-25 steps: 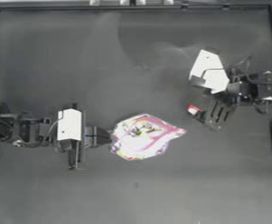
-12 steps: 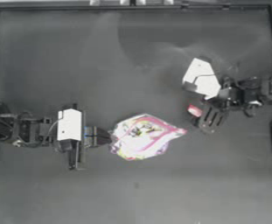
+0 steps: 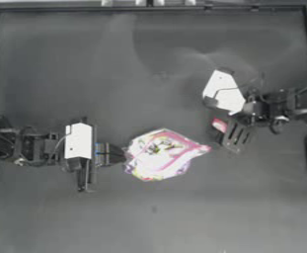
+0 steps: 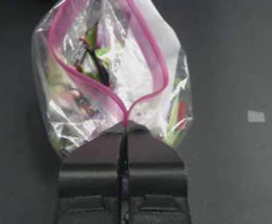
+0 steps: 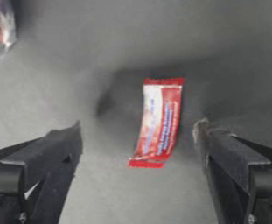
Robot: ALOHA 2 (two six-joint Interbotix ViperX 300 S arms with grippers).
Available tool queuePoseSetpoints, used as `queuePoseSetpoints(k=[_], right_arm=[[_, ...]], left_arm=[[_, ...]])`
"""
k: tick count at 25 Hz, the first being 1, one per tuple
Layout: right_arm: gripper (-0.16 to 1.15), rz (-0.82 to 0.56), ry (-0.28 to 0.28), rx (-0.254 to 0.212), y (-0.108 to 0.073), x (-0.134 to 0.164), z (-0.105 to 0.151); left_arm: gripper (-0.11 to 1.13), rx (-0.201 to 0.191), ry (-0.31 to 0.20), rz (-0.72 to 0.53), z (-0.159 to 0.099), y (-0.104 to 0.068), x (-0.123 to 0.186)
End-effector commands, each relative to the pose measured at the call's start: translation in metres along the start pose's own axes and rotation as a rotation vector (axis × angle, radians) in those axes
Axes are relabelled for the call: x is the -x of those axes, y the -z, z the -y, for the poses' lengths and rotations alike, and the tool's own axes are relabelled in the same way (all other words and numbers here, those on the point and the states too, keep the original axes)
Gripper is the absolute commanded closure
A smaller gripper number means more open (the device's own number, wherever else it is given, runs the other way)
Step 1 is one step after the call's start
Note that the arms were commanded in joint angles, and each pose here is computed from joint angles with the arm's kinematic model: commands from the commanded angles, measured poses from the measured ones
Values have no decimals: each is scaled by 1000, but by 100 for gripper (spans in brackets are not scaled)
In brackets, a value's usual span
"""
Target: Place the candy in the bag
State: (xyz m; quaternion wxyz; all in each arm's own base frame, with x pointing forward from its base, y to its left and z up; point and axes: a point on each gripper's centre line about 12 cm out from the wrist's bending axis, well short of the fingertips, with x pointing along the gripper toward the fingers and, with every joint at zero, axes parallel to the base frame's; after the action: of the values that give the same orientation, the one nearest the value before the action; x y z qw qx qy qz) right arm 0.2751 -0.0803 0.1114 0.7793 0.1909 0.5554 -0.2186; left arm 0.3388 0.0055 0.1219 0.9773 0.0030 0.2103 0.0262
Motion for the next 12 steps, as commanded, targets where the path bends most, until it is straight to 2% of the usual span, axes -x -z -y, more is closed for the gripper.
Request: queuePoseSetpoints(k=[1, 12], right_arm=[[-2, 34, -11, 3, -8, 5, -2], [1, 19, 4, 14, -7, -1, -1]], left_arm=[[96, -1, 1, 41, 0, -13, 0], [96, -1, 3, 40, 1, -12, 0]])
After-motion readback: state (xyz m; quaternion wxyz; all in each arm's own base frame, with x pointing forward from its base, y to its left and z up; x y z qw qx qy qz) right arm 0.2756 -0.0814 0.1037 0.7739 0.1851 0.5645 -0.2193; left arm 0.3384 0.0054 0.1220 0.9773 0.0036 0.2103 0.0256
